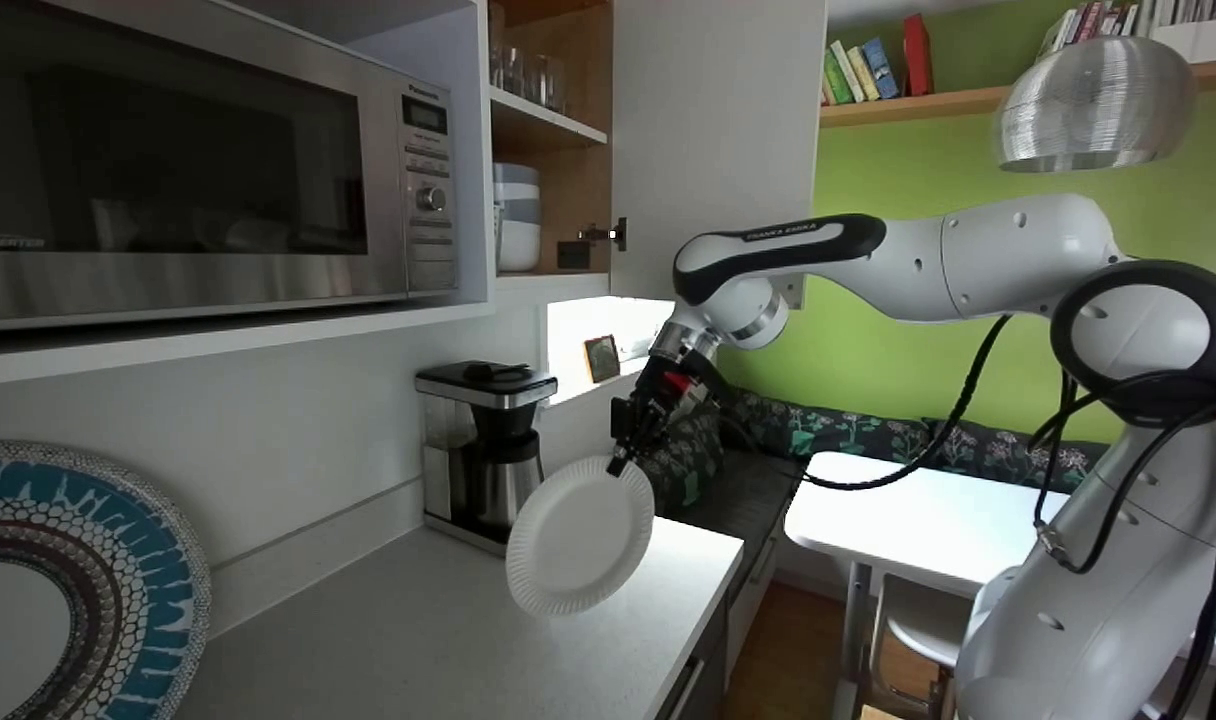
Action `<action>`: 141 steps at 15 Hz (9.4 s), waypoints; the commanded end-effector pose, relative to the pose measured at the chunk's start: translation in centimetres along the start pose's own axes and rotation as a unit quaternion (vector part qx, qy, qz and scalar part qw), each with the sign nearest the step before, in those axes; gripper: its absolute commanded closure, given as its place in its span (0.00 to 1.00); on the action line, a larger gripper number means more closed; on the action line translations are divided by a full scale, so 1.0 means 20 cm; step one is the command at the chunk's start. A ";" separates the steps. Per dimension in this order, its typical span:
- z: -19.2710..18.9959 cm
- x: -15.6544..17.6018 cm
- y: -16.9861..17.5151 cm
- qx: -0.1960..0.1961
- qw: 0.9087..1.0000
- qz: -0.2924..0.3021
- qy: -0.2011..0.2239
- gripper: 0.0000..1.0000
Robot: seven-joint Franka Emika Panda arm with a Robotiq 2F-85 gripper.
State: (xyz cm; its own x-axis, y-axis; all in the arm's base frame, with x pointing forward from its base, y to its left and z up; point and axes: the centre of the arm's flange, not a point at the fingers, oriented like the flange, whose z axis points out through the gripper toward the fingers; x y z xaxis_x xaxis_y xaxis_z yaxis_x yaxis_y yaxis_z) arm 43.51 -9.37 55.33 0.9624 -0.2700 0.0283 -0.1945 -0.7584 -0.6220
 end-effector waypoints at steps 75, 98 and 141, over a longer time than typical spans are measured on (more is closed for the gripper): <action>-0.25 0.05 -0.21 -0.325 0.913 -0.018 0.248 0.00; -1.25 0.40 -0.91 -0.066 0.883 -0.014 0.465 0.00; -1.23 1.03 -1.05 0.030 0.927 -0.054 0.370 0.00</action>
State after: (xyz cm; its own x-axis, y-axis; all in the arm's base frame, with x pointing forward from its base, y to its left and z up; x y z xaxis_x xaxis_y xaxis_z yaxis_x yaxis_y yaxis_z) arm 60.10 -13.39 86.75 0.6036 -0.5377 0.5887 -0.0500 -0.7624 -0.6451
